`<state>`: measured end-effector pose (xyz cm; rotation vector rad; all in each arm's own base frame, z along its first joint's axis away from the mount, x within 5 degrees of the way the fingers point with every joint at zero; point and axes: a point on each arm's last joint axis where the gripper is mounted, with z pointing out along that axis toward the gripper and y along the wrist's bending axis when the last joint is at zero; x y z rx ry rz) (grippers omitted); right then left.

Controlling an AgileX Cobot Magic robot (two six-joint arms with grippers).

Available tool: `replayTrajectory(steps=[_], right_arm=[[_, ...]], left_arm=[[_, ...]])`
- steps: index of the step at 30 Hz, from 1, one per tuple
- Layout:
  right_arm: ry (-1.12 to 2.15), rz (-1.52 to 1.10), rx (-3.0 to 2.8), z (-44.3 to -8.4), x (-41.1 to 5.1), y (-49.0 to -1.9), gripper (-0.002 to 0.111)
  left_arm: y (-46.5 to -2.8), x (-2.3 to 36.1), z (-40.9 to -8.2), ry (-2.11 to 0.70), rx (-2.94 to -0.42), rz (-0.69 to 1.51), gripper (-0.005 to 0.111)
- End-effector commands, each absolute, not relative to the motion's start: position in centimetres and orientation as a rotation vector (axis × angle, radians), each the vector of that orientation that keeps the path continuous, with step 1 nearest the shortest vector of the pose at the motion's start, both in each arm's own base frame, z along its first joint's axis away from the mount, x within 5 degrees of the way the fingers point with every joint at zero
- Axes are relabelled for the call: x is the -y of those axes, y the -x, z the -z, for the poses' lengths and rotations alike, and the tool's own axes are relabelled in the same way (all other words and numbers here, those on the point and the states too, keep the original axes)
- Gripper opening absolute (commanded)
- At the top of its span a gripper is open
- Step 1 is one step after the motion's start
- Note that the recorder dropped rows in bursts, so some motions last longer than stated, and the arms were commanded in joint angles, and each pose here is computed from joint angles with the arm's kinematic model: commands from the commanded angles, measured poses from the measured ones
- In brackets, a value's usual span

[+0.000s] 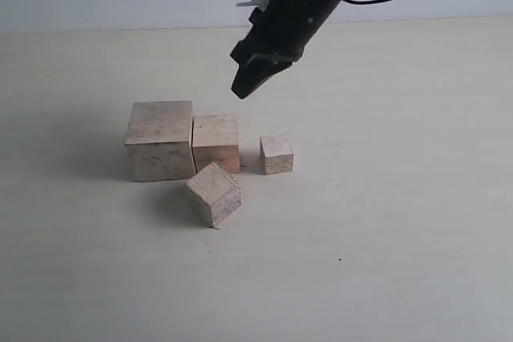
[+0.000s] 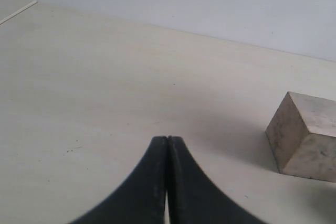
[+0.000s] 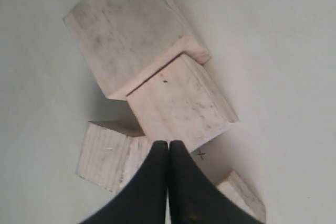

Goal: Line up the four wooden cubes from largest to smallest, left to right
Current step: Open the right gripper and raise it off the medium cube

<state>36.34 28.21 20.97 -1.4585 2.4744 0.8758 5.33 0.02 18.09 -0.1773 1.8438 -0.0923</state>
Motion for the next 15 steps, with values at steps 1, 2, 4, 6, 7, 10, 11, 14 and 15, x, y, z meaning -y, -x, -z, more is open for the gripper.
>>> replayTrajectory(steps=[1, 2, 4, 6, 7, 10, 11, 14, 15], right_arm=[[1.35, -0.731, -2.545, -25.1, -27.8, -34.8, 0.0], [1.314, -0.663, -2.562, -25.7, -27.8, -34.6, 0.0], [1.187, -0.557, -2.587, -27.1, -27.9, -34.1, 0.0], [1.187, -0.566, -2.543, -28.4, -28.4, -33.0, 0.0], [1.192, -0.588, -2.515, -29.0, -28.8, -32.2, 0.0], [1.191, -0.594, -2.451, -30.3, -29.8, -29.6, 0.0], [1.183, -0.579, -2.443, -30.1, -30.1, -28.8, 0.0], [1.154, -0.512, -2.438, -29.5, -30.2, -26.6, 0.0], [1.164, -0.51, -2.451, -28.9, -30.0, -25.9, 0.0]], left_arm=[[-5.3, 0.0, -18.1, 0.175, -1.834, 0.088, 0.0], [-5.3, 0.0, -18.1, 0.175, -1.834, 0.088, 0.0], [-5.3, 0.0, -18.1, 0.175, -1.834, 0.088, 0.0], [-5.3, 0.0, -18.1, 0.175, -1.834, 0.088, 0.0], [-5.3, 0.0, -18.1, 0.175, -1.834, 0.088, 0.0], [-5.3, 0.0, -18.1, 0.175, -1.834, 0.088, 0.0], [-5.3, 0.0, -18.1, 0.175, -1.834, 0.088, 0.0], [-5.3, 0.0, -18.1, 0.175, -1.834, 0.088, 0.0], [-5.3, 0.0, -18.1, 0.175, -1.834, 0.088, 0.0]])
